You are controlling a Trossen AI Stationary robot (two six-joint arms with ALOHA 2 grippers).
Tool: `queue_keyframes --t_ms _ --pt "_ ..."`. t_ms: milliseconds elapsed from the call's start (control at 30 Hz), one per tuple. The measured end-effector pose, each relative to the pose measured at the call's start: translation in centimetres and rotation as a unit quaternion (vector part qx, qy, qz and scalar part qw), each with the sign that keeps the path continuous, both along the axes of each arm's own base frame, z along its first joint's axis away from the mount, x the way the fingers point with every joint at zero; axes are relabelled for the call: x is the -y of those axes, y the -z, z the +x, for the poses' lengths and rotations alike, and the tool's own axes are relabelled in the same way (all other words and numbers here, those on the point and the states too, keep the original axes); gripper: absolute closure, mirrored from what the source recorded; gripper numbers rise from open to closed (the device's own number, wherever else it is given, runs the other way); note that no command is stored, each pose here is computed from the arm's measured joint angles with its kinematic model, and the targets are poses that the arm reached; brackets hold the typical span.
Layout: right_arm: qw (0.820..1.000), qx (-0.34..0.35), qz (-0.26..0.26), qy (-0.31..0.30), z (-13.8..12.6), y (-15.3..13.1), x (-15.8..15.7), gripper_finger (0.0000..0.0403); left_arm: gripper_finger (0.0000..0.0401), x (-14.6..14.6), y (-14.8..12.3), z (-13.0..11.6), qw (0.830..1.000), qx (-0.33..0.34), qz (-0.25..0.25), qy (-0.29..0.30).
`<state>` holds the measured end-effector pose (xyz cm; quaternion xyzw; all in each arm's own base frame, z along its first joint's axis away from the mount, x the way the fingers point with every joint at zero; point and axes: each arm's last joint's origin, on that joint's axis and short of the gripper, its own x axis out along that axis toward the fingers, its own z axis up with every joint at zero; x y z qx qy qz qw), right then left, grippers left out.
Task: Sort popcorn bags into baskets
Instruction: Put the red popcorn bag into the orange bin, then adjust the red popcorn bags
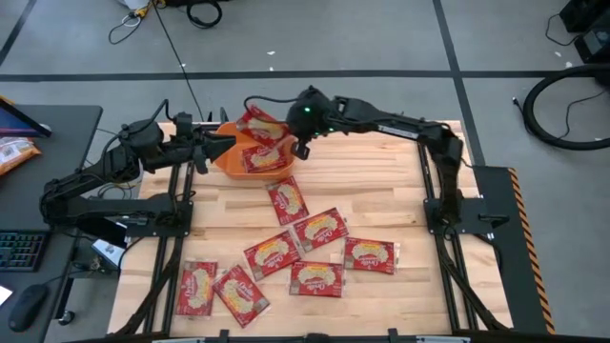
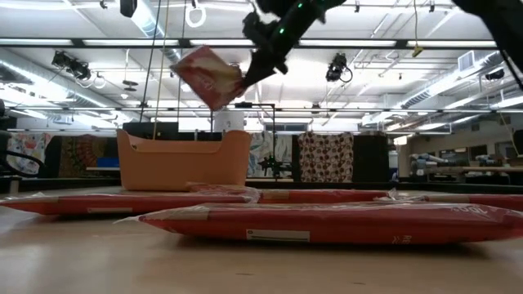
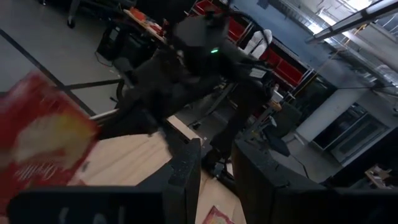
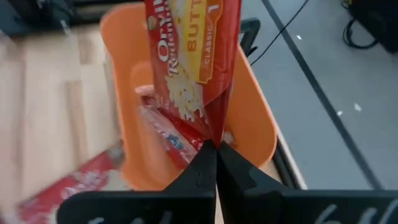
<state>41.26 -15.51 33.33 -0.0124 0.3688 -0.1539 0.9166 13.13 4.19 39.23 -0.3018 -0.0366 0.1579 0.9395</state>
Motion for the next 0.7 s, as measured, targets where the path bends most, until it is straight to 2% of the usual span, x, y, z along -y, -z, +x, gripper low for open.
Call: queue_keyframes --t_ms 167,333,433,533,700 --pt "0.999 -0.018 -0.016 -0.043 1.7 2.6 1.7 0.0399 0.0305 0.0 0.0 0.0 1.0 0.001 -0.003 0.0" --pt "0.998 -0.036 0.0 -0.06 2.9 5.7 2.9 0.0386 0.0305 0.0 0.0 0.0 1.0 0.001 -0.003 0.0" --pt "0.996 -0.037 0.013 -0.083 3.4 7.1 3.2 0.0351 0.0305 0.0 0.0 0.0 1.0 0.0 -0.001 0.0" --pt "0.996 -0.043 0.022 -0.079 3.6 7.8 3.3 0.0306 0.0305 0.0 0.0 0.0 1.0 0.0 -0.001 0.0" --pt "0.997 -0.064 0.002 -0.05 3.0 7.1 3.2 0.0248 0.0305 0.0 0.0 0.0 1.0 -0.002 0.0 0.0"
